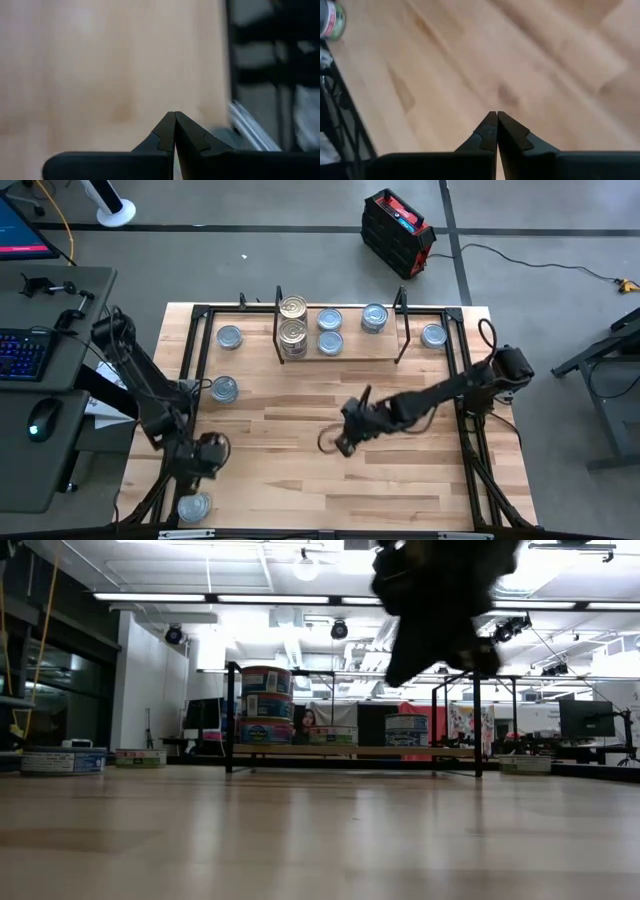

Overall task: Stack canned seafood by type on shelf
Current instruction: Stack the green white tuna can on top of the other green white tuna can on the shelf

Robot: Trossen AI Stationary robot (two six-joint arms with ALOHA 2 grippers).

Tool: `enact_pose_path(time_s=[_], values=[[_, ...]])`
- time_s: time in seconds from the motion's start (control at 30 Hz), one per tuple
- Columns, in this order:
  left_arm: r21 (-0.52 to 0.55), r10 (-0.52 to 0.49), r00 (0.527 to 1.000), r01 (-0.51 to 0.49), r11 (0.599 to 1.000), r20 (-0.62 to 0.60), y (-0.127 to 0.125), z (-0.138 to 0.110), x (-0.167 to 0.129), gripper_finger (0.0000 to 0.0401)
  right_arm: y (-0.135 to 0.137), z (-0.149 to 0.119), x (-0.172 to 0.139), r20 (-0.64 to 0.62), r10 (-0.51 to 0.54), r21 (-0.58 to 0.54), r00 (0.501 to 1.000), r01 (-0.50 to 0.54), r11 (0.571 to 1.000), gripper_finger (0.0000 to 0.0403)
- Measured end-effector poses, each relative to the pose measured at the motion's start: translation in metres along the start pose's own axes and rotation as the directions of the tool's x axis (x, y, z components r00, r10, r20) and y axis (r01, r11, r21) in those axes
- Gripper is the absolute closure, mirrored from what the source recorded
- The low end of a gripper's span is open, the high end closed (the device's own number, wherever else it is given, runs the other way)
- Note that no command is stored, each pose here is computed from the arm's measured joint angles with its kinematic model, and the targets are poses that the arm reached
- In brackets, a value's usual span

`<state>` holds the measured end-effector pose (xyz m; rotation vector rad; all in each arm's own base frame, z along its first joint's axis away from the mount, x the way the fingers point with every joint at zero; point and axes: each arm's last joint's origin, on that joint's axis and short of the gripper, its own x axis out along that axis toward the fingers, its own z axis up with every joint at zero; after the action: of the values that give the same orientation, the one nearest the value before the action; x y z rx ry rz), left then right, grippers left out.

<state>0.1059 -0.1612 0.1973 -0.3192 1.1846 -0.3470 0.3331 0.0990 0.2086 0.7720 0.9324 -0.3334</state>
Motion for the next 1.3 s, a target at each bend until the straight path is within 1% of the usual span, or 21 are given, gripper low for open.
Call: enact_pose_path(time_s=[0.07, 0.13, 0.23, 0.3, 0.43, 0.53, 0.63, 0.73, 0.8, 0.97, 1.1, 1.17, 1.23, 1.3], values=[[0.037, -0.069, 0.993, 0.073, 0.997, -0.093, -0.008, -0.006, 0.007, 0.0401, 0.004, -0.016, 0.0, -0.011, -0.003, 0.028, 1.0, 0.004, 1.0, 0.0403], [0.059, -0.117, 0.973, 0.131, 0.99, -0.199, -0.015, -0.012, 0.016, 0.0401, 0.005, -0.031, 0.001, -0.006, -0.03, 0.052, 1.0, 0.03, 0.998, 0.0403], [0.064, -0.134, 0.934, 0.164, 0.984, -0.332, -0.015, -0.017, 0.027, 0.0401, 0.005, -0.048, 0.001, 0.03, -0.059, 0.09, 0.998, 0.056, 0.994, 0.0403], [0.017, -0.139, 0.912, 0.158, 0.987, -0.387, -0.012, -0.015, 0.034, 0.0401, 0.003, -0.056, 0.003, 0.033, -0.074, 0.109, 0.997, 0.071, 0.992, 0.0403], [-0.143, -0.155, 0.878, 0.1, 0.985, -0.453, -0.007, -0.011, 0.045, 0.0401, -0.001, -0.067, 0.005, 0.0, -0.078, 0.082, 0.997, 0.077, 0.994, 0.0403], [-0.251, -0.18, 0.878, 0.071, 0.965, -0.443, -0.009, -0.008, 0.051, 0.0401, -0.004, -0.072, 0.006, -0.015, -0.094, 0.047, 0.995, 0.095, 0.994, 0.0403], [-0.347, -0.226, 0.883, 0.078, 0.935, -0.412, -0.015, -0.005, 0.054, 0.0401, -0.005, -0.073, 0.005, -0.021, -0.105, -0.004, 0.994, 0.105, 0.994, 0.0403], [-0.406, -0.251, 0.888, 0.08, 0.91, -0.386, -0.02, -0.005, 0.055, 0.0401, -0.006, -0.074, 0.005, -0.032, -0.117, -0.063, 0.993, 0.114, 0.991, 0.0403], [-0.435, -0.242, 0.892, 0.058, 0.898, -0.381, -0.021, -0.006, 0.058, 0.0401, -0.007, -0.074, 0.005, -0.049, -0.123, -0.099, 0.991, 0.118, 0.988, 0.0403], [-0.453, -0.203, 0.889, -0.006, 0.891, -0.411, -0.018, -0.01, 0.068, 0.0401, -0.008, -0.079, 0.001, -0.082, -0.141, -0.169, 0.987, 0.126, 0.978, 0.0403], [-0.452, -0.202, 0.883, -0.013, 0.892, -0.424, -0.017, -0.008, 0.077, 0.0401, -0.005, -0.087, -0.015, -0.089, -0.128, -0.2, 0.988, 0.108, 0.974, 0.0403], [-0.441, -0.189, 0.888, -0.017, 0.897, -0.42, -0.015, -0.006, 0.08, 0.0401, -0.005, -0.091, -0.026, -0.094, -0.129, -0.209, 0.987, 0.107, 0.972, 0.0403], [-0.435, -0.154, 0.916, -0.026, 0.9, -0.371, -0.01, -0.001, 0.082, 0.0401, -0.005, -0.095, -0.038, -0.081, -0.133, -0.187, 0.988, 0.116, 0.976, 0.0403], [-0.427, -0.104, 0.958, -0.022, 0.904, -0.268, -0.004, 0.011, 0.083, 0.0401, -0.005, -0.099, -0.05, -0.054, -0.132, -0.159, 0.99, 0.121, 0.98, 0.0403]])
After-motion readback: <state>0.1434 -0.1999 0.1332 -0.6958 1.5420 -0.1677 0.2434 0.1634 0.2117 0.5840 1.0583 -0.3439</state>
